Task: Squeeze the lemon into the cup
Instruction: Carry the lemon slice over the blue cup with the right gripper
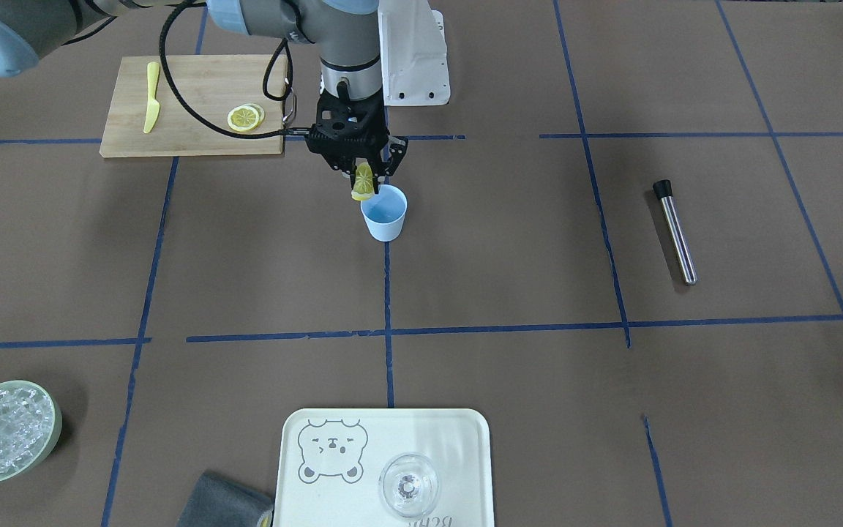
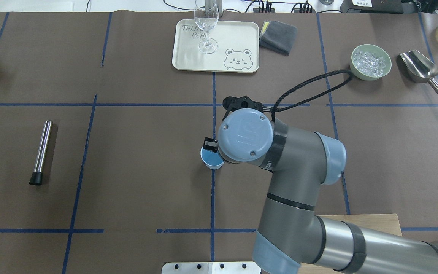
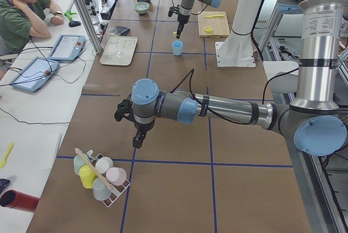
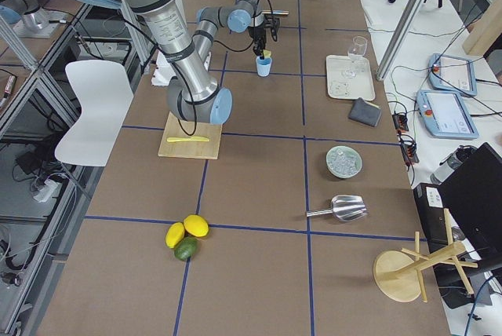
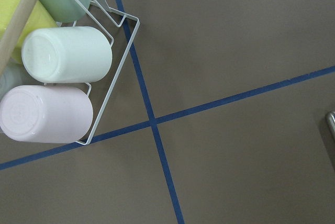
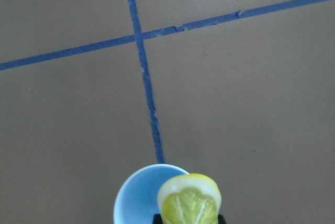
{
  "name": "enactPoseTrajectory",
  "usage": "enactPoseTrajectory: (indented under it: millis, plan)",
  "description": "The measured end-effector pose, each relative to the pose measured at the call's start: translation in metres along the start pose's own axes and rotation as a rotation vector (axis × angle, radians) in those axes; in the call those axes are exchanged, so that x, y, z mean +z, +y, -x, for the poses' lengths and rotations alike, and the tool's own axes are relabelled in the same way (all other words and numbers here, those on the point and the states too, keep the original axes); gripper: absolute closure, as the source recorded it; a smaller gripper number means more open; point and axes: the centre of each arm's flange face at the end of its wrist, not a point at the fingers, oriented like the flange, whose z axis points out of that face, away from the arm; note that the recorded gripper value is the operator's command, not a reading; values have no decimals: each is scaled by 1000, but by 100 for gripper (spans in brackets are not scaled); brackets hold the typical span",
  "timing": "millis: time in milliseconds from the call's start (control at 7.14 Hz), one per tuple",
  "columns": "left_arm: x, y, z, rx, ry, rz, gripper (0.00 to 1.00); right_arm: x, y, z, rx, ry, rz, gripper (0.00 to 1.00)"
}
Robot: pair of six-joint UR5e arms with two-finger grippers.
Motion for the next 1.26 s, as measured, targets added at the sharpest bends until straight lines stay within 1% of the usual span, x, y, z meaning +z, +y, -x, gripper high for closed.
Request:
enactPoseTrajectory:
  millis: [140, 561, 981, 1261]
  plan:
    - [0, 0, 0, -1, 0, 1, 0, 7, -2, 17, 1, 11, -1, 60]
    - [1, 0, 1, -1, 0, 2, 0, 27, -4, 32, 1, 2, -1, 60]
    - [1, 0, 1, -2, 0, 2, 0, 30, -3, 31, 2, 5, 15, 60]
    - [1, 0, 1, -2, 0, 2, 0, 30, -1, 27, 5, 30, 34, 58]
